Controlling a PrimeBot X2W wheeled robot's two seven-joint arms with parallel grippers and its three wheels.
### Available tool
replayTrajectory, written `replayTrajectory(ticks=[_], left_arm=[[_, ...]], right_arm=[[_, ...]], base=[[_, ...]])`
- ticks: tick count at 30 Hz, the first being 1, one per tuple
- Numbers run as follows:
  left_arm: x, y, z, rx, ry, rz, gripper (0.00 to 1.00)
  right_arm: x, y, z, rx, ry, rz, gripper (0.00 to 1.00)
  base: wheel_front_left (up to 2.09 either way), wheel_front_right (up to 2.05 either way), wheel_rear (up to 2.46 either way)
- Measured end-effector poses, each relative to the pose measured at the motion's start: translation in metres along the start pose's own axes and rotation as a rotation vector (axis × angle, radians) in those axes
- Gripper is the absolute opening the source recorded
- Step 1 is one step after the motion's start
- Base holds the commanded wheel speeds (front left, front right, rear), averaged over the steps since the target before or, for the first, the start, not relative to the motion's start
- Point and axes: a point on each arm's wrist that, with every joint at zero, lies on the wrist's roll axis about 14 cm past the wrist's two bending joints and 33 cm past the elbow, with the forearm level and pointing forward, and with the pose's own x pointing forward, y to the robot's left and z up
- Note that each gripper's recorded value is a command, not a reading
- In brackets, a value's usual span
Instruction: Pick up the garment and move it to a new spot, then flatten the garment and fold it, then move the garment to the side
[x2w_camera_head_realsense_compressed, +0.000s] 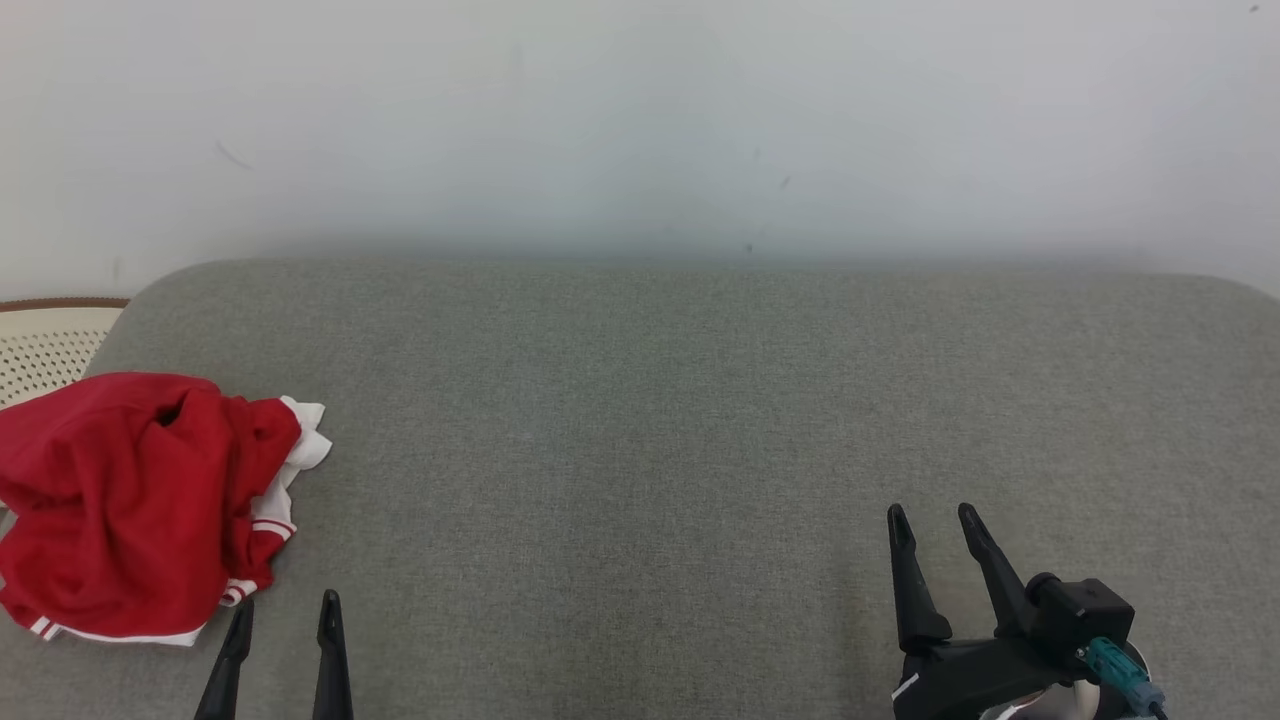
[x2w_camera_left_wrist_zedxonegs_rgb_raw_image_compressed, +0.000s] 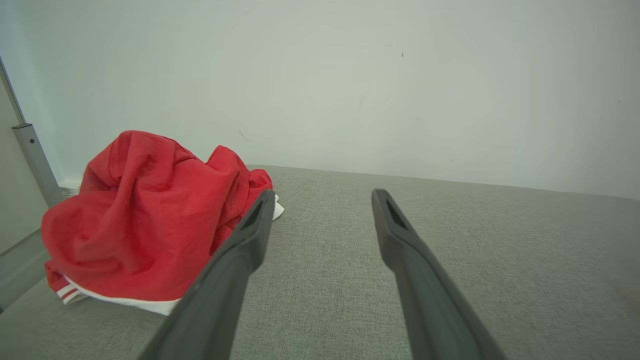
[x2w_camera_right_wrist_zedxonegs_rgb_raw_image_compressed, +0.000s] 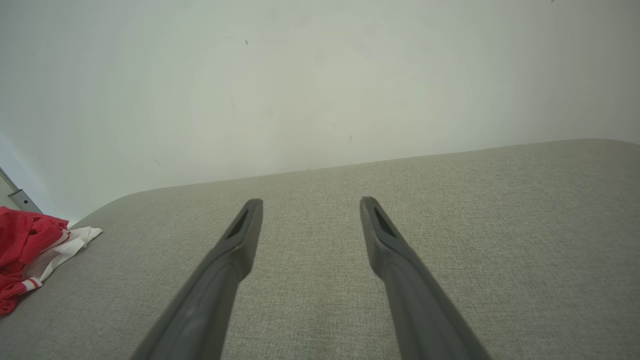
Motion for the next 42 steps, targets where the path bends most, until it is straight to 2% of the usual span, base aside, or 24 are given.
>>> replayTrajectory(ticks=[8,13,28,42], left_arm=[[-0.008,0.019,-0.001,0.030,0.008,0.056,1.00],[-0.020,0.043,0.002,0.054,0.011,0.130,1.00],[-0.083,0.126,0.021,0.155,0.010,0.385,1.00],[-0.133,0.163,0.036,0.197,0.001,0.534,1.00]], right_arm=[[0.004,0.010,-0.007,0.009,0.019,0.031,1.00],[0.012,0.025,-0.012,0.015,0.031,0.078,1.00],[0.030,0.094,-0.029,0.040,0.077,0.282,1.00],[0.033,0.143,-0.031,0.049,0.088,0.420,1.00]], base=[[0.00,0.00,0.00],[0.00,0.00,0.00],[0.00,0.00,0.00],[0.00,0.00,0.00]])
